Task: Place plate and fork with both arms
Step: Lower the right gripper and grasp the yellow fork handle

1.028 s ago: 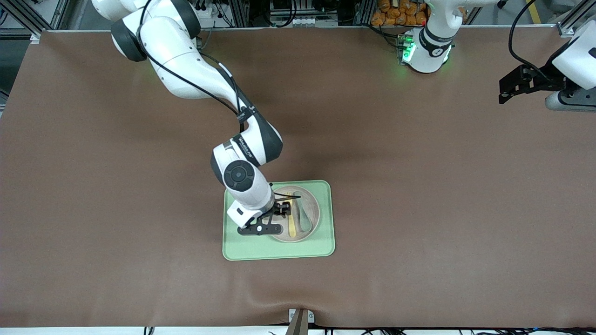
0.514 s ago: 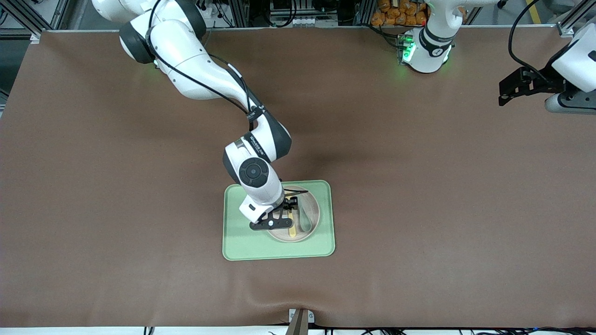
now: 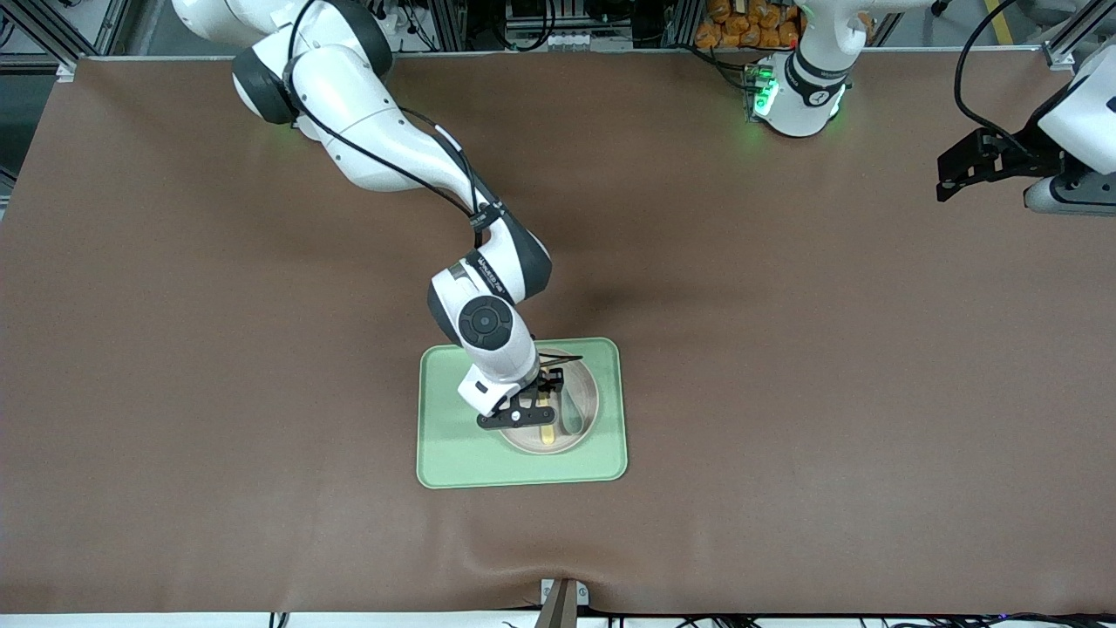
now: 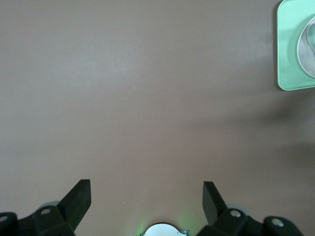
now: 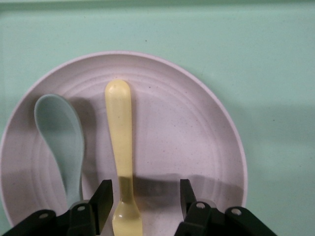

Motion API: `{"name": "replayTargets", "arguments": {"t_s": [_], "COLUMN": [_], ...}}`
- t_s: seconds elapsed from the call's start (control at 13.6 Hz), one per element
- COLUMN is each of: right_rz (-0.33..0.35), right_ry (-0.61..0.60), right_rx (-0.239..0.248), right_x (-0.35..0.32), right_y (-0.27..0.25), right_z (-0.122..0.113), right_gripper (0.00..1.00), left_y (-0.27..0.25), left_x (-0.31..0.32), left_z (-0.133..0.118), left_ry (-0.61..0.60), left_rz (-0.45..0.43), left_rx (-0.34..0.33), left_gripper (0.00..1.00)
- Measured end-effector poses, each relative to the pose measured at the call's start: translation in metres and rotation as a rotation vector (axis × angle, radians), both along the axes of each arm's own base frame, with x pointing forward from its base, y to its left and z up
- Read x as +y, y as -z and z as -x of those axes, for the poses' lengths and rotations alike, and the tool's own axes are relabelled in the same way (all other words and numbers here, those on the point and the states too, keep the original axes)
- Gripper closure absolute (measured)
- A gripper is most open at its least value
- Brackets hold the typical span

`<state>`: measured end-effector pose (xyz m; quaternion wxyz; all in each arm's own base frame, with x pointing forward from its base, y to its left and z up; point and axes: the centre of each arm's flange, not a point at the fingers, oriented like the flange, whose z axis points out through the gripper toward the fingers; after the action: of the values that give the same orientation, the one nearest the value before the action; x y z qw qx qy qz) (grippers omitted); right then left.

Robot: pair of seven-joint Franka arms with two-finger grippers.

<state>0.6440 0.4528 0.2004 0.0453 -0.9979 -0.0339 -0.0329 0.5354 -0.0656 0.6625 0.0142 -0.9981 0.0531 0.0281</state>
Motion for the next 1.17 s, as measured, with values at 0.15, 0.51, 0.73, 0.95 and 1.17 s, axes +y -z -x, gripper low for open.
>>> {"name": "replayTargets", "arguments": {"t_s": [0.15,0.51,0.73,0.95,1.17], "right_rz": [0.001,0.005,0.011,0.017,0.021], "right_ry": [-0.005,-0.016,-0.020,-0.028,-0.039], "right_rx": [0.002,0.007,0.010,0.012,0.014], "right_x": [0.003,0.010,0.010,0.014,0.020], "right_y": [0.002,0.005,0.007,0.008,0.009], "right_z": [0.003,0.008,0.009,0.013,0.018], "right_gripper": [0.37,0.37,0.44,0.46,0.41], "left_y": [0.001,-0.006,-0.008,-0.008,-0.008], "left_x": [0.000,0.003,-0.002,-0.005,-0.005], "left_z": [0.000,0.001,0.002,0.003,0.003], "left_ry": [0.000,-0.005,0.004,0.010,0.011], "left_rz": [0.000,0.001,0.002,0.002,0.002], "left_rx": [0.001,-0.012,-0.016,-0.016,-0.018], "left_gripper": [0.00,0.00,0.00,0.00,0.00]}}
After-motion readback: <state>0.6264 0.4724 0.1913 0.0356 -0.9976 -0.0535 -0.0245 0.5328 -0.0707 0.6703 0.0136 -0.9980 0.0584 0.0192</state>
